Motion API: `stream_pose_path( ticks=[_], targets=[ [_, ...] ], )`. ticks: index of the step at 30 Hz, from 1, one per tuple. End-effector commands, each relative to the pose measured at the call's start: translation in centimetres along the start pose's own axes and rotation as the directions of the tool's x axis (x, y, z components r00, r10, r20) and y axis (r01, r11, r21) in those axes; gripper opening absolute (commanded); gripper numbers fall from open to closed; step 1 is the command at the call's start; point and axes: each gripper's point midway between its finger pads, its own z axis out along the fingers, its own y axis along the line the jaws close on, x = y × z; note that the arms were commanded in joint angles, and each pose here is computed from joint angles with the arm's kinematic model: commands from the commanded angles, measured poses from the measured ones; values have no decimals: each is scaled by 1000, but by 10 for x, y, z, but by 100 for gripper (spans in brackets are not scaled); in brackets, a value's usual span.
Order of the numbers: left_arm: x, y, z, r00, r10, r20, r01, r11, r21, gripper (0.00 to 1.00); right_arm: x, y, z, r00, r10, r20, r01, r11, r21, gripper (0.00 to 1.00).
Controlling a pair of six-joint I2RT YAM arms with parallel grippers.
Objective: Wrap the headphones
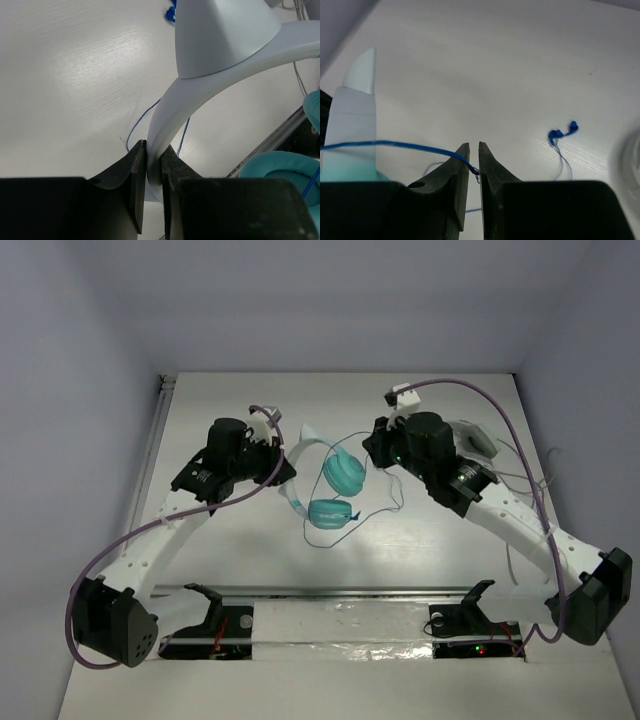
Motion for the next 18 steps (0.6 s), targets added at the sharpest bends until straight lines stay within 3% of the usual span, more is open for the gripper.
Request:
stream_pose_path(
  ticks=[1,2,7,12,13,18],
  targets=[
    [-68,-26,-32,976,23,218,-25,1000,6,0,-30,37,-3,979,128,158,-83,961,-262,19],
    [-73,-28,-35,971,22,236,-24,1000,6,0,-42,45,-5,964,148,222,-74,948,-309,19],
    [-92,-57,-43,961,-2,275,-36,990,133,0,-24,54,10,966,185,181,-98,909,-406,19],
    [-112,-62,-53,942,-20,336,-23,992,126,0,-5,71,7,960,215,178,-94,849,-520,20],
    [-118,-66,-56,937,-32,348,-16,991,135,0,1,73,7,960,221,170,-98,837,-538,28],
    [-136,-78,-67,923,-58,380,-6,986,165,0,32,72,36,960,247,134,-135,824,-551,42]
  ],
)
